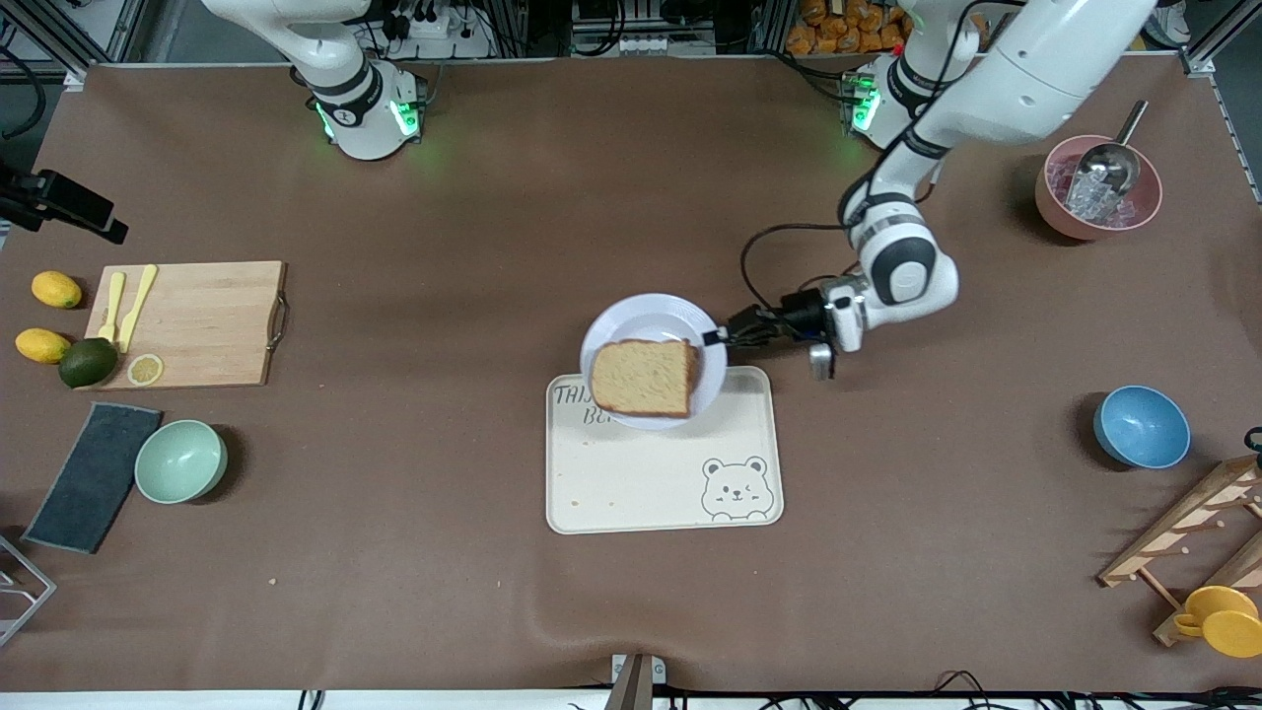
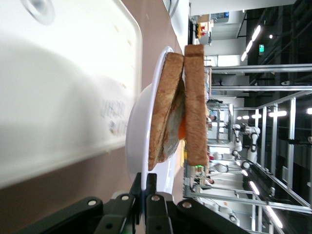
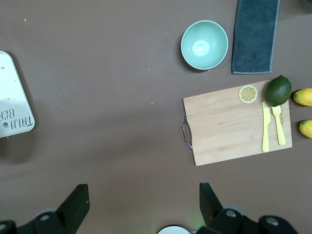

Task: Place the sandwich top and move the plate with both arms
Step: 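Slide the white plate onto the bear tray with the left gripper, then open the left gripper and withdraw it from the plate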

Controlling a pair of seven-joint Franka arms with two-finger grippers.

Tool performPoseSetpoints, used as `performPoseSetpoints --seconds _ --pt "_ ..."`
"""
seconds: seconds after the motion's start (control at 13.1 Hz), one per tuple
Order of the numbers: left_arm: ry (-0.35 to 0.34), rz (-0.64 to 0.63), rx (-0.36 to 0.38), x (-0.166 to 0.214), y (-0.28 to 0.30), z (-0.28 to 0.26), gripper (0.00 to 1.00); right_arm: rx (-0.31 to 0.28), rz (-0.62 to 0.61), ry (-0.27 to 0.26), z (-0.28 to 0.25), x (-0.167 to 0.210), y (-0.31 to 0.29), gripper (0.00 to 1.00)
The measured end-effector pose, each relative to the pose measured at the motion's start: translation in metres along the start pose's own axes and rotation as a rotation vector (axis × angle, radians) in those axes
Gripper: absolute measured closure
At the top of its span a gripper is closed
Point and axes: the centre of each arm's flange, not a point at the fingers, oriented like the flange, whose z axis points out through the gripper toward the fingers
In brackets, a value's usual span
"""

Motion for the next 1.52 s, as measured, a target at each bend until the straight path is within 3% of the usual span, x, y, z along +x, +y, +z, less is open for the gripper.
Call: performPoseSetpoints --seconds 0.53,1.22,1.37,1.52 --pt "0.067 -0.050 -0.008 0.047 -0.053 -0.013 0.96 0.000 -0.003 -0.002 0.001 0.000 -0.002 0.00" --pt "0.082 -0.088 0.022 0.053 -0.083 -0.010 0.96 -0.001 -0.003 -0.004 0.002 0.001 -0.002 0.00" --pt "0.077 -0.107 0.027 0.054 -0.084 -0.012 0.81 -0.001 -0.003 -0.004 0.002 0.001 -0.002 0.00" --pt "0.048 -0.140 0.042 0.057 -0.085 -0.016 0.76 -0.001 -0.004 -0.004 0.002 0.001 -0.002 0.00"
